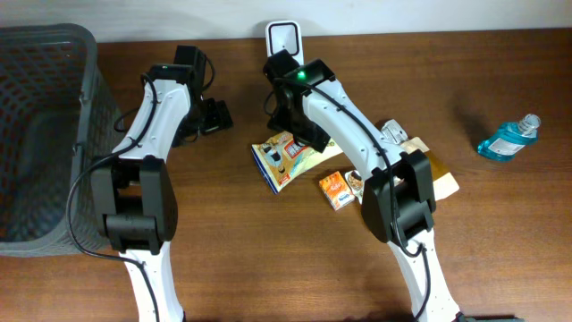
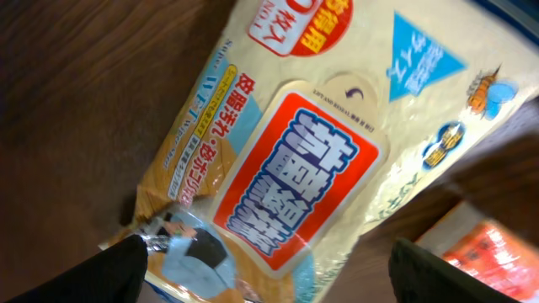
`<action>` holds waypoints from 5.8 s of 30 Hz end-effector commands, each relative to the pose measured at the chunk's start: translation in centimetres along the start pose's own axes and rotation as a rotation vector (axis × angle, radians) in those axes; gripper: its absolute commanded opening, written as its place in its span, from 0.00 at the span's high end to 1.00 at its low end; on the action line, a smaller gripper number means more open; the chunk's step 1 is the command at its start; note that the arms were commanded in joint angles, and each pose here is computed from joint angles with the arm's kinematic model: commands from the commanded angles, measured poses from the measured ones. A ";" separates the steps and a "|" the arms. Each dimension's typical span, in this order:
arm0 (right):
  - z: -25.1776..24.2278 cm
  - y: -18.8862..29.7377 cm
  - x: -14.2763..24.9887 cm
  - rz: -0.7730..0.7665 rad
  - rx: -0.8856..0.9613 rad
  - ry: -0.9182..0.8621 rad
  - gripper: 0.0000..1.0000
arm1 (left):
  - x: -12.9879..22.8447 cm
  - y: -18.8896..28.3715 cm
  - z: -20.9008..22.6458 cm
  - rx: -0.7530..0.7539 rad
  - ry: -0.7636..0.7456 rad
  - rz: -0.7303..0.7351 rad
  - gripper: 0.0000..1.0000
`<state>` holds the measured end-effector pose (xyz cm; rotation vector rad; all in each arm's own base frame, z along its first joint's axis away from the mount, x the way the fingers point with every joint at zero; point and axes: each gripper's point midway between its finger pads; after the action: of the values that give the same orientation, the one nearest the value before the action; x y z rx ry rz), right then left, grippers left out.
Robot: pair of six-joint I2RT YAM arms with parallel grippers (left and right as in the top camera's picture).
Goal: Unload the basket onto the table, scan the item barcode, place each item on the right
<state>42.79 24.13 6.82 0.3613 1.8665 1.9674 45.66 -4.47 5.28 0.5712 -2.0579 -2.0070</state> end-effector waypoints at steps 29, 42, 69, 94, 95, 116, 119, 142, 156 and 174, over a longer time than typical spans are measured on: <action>-2.2 -3.0 -3.1 -0.020 0.029 0.439 0.89 | -0.1 1.0 0.1 0.003 -0.002 -0.020 0.01; -4.7 -1.7 -1.9 0.077 0.112 0.764 0.02 | -0.1 1.0 0.1 0.003 -0.002 -0.020 0.01; -2.7 -4.8 -0.8 0.078 0.050 0.411 0.96 | -0.1 1.0 0.1 0.003 -0.002 -0.020 0.01; 8.3 9.2 -13.4 -0.587 -0.258 0.945 0.96 | -0.1 1.0 0.1 0.003 -0.002 -0.020 0.01; 8.4 9.6 -14.1 -0.611 -0.273 0.915 0.96 | -0.1 1.0 0.1 0.003 -0.002 -0.020 0.01; 12.4 5.0 -16.6 -0.580 -0.554 0.553 0.96 | -0.1 1.0 0.1 0.004 -0.003 -0.020 0.01; 12.1 6.4 -17.1 -0.595 -0.559 0.546 0.96 | -0.1 1.0 0.1 0.004 -0.003 -0.020 0.01; 8.9 6.8 -19.1 -0.591 -0.486 0.481 0.96 | -0.1 1.0 0.1 0.004 -0.003 -0.020 0.01; -6.3 33.2 -20.6 -0.963 -0.362 0.256 0.96 | 0.0 1.0 0.1 0.003 -0.003 -0.020 0.01; -52.9 29.1 -20.4 -0.656 0.212 -0.591 0.96 | -0.1 1.0 0.1 0.004 -0.003 -0.020 0.01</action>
<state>34.22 -30.05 37.92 0.1611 1.5687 1.0298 45.59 -4.50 5.21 0.5680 -2.0569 -2.0074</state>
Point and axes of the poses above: each gripper's point midway between its finger pads, its own y axis back along the fingers, its own z axis along the line the jaws close on, x = y × z, and after that the axes turned 5 degrees about y, right-handed
